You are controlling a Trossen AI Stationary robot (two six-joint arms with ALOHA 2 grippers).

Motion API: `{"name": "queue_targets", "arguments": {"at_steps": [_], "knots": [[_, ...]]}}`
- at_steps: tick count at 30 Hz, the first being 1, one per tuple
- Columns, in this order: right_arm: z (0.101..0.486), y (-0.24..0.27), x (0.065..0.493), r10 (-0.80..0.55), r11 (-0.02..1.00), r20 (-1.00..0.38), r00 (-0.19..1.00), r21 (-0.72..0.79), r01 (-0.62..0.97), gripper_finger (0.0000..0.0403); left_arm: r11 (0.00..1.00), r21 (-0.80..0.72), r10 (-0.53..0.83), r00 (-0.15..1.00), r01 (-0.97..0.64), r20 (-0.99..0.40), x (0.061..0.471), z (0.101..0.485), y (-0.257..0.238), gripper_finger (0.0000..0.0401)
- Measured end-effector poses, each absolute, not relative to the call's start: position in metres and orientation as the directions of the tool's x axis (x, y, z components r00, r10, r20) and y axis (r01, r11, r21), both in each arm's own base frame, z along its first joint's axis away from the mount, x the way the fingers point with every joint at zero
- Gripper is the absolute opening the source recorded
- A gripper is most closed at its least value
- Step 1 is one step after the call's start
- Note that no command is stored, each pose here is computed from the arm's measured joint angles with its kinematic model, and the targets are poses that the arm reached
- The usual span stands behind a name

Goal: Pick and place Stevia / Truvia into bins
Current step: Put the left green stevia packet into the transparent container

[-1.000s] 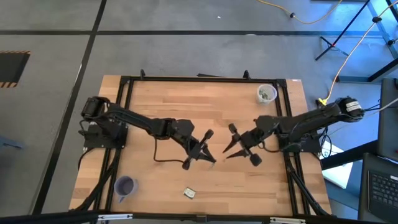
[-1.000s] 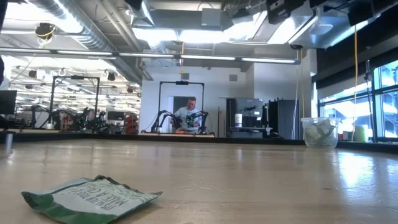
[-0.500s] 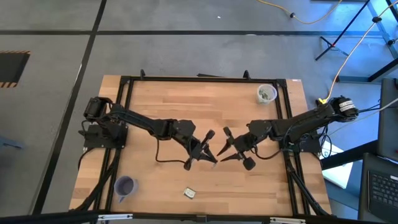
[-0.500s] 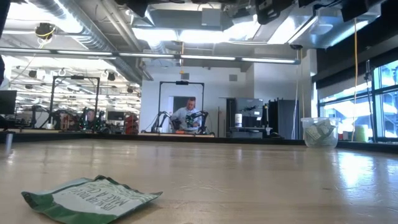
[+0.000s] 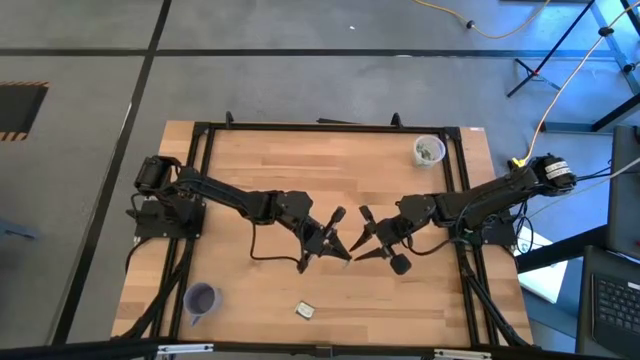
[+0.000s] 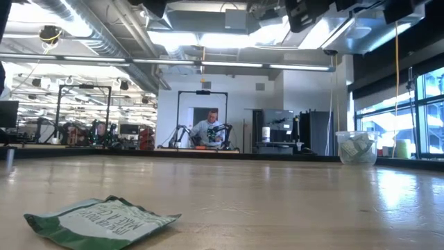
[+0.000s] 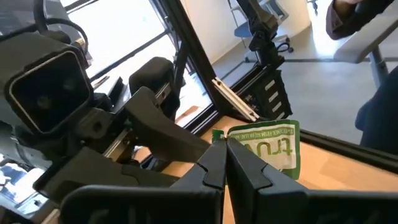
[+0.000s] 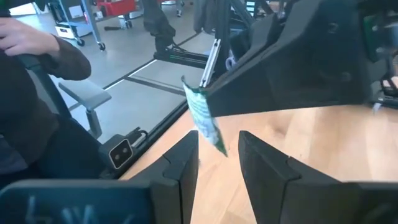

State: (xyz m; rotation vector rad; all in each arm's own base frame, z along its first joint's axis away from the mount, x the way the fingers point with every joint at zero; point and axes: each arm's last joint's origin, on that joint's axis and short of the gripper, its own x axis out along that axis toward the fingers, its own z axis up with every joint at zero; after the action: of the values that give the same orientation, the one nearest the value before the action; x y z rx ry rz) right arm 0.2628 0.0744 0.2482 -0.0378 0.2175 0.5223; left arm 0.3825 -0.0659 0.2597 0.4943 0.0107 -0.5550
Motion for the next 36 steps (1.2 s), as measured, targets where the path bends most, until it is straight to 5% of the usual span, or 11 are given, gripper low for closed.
{"name": "queue_targets", "arguments": {"at_steps": [17, 36], "knots": [[0.2494, 0.0784, 0.2620, 0.505, 0.861, -0.203, 0.839, 0.051, -0.506, 0.0113, 0.724, 0.522, -0.474, 0.875, 0.451, -0.098, 0.3834, 0.2646, -0.0648, 0.0003], [0.2493, 0.0787, 0.2619, 0.506, 0.861, -0.203, 0.838, 0.062, -0.505, 0.0008, 0.760, 0.484, -0.442, 0.891, 0.433, -0.104, 0.3838, 0.2640, -0.0640, 0.0027]]}}
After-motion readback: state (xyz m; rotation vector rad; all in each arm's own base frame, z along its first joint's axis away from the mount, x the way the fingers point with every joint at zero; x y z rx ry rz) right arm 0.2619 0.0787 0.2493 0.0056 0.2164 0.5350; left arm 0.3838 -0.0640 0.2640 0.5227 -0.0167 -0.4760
